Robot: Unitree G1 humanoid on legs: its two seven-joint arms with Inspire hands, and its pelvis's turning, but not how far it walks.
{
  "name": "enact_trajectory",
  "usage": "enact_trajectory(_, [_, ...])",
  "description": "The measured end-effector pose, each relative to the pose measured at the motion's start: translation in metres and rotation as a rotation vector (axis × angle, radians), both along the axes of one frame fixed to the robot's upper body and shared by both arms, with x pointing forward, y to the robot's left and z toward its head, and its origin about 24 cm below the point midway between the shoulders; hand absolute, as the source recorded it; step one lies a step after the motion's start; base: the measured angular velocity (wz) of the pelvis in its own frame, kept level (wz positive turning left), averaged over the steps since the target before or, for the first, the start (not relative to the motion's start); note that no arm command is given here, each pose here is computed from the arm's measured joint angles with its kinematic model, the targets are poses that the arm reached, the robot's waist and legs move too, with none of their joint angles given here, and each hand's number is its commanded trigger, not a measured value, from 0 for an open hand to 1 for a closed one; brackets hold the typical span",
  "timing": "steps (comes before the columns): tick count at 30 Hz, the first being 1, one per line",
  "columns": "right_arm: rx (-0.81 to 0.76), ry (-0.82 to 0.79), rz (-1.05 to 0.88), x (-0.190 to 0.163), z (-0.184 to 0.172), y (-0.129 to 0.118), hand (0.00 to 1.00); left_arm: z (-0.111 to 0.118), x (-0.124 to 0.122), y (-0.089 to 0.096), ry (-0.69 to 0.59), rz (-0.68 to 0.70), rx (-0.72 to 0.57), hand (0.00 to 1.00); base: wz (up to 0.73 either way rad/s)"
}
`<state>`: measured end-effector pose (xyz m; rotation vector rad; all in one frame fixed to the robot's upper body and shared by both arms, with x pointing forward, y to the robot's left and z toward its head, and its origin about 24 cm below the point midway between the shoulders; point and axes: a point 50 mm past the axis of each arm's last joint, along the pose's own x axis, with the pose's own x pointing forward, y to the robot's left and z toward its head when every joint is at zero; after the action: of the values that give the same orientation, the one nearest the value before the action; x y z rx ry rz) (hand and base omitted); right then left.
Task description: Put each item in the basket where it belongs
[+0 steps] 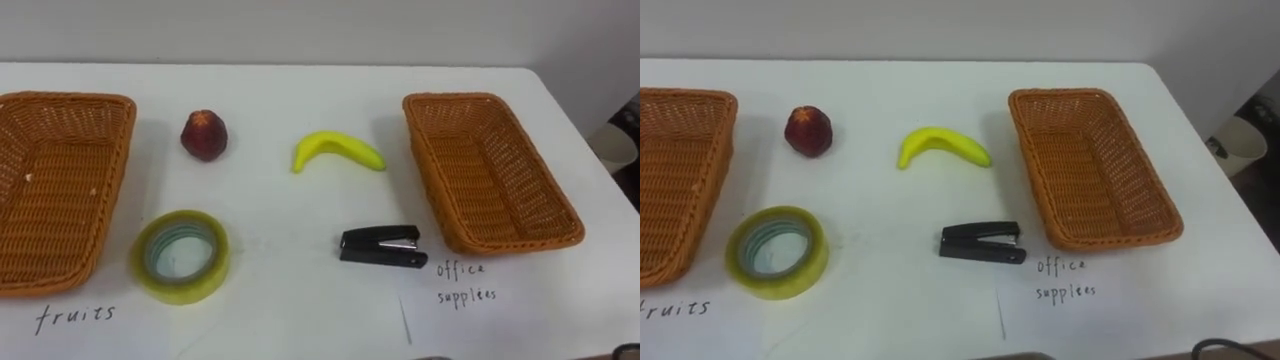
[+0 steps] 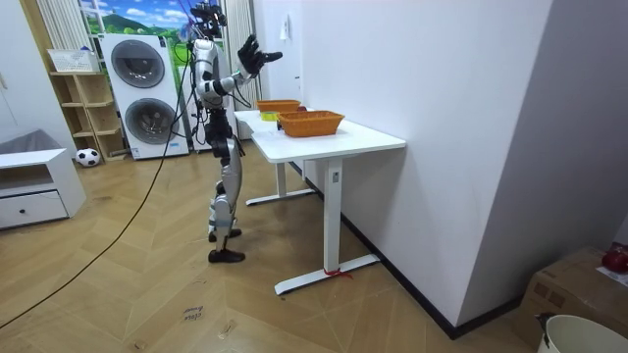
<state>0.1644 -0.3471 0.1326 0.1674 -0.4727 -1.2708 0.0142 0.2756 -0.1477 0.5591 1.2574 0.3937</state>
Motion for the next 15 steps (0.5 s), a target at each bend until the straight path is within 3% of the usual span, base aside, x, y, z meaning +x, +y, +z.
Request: enact_trajectory(15, [-0.180,-0.023,0.345,0.043,0.027,0.034,0.00,-0.002,0.008,-0.004,0.013,-0.053,-0.008,0.00,0.04])
